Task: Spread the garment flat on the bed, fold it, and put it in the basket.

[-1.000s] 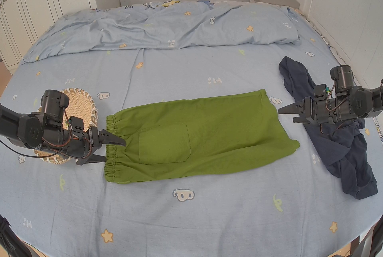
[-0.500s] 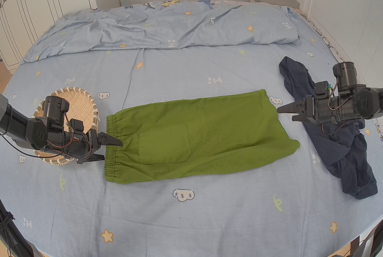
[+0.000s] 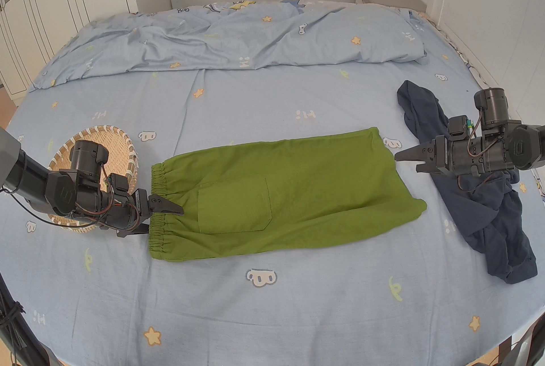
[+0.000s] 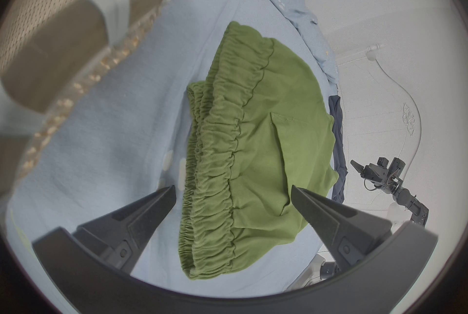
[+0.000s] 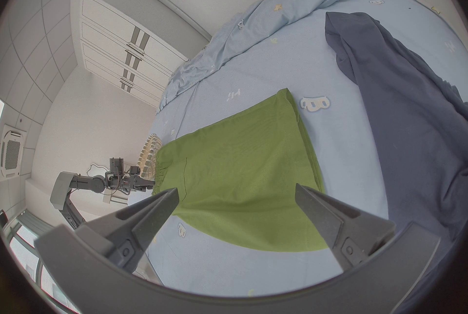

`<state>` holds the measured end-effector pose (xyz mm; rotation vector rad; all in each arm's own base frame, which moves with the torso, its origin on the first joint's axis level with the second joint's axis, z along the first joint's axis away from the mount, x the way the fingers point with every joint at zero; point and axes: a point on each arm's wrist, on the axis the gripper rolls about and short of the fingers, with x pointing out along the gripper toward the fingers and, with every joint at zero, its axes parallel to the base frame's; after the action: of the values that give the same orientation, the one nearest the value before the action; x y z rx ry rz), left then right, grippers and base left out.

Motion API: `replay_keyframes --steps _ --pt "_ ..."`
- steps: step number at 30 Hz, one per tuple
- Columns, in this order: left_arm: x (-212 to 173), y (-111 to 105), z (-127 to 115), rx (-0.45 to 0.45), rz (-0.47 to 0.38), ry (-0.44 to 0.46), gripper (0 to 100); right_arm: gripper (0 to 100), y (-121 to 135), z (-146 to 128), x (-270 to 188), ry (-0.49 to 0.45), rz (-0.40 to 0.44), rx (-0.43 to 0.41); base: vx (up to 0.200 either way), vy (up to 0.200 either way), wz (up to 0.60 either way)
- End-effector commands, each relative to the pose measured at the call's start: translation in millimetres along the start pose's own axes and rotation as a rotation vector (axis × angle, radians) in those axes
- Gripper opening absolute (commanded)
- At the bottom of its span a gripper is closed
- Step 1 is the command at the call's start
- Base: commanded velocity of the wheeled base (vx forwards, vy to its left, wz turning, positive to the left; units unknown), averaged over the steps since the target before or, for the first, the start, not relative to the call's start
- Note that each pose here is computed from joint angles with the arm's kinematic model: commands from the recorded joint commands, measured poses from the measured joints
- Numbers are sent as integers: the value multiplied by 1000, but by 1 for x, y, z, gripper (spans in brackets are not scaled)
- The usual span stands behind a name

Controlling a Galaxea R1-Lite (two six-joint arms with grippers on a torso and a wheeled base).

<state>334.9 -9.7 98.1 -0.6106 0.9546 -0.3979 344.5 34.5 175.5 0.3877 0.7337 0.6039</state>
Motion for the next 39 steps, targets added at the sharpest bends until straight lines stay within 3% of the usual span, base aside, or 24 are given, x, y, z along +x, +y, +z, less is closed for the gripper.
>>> replay_keyframes --steps 1,29,30,39 --pt "9 5 -1 -11 5 23 100 100 0 0 0 1 2 -1 0 0 0" --pt "37 3 2 5 -50 29 100 100 1 -1 1 3 3 -3 0 0 0" --pt "38 3 2 4 -50 30 0 100 1 -1 0 2 3 -3 0 0 0" --pt "33 5 3 -3 -46 17 0 100 0 -1 1 3 1 -1 0 0 0"
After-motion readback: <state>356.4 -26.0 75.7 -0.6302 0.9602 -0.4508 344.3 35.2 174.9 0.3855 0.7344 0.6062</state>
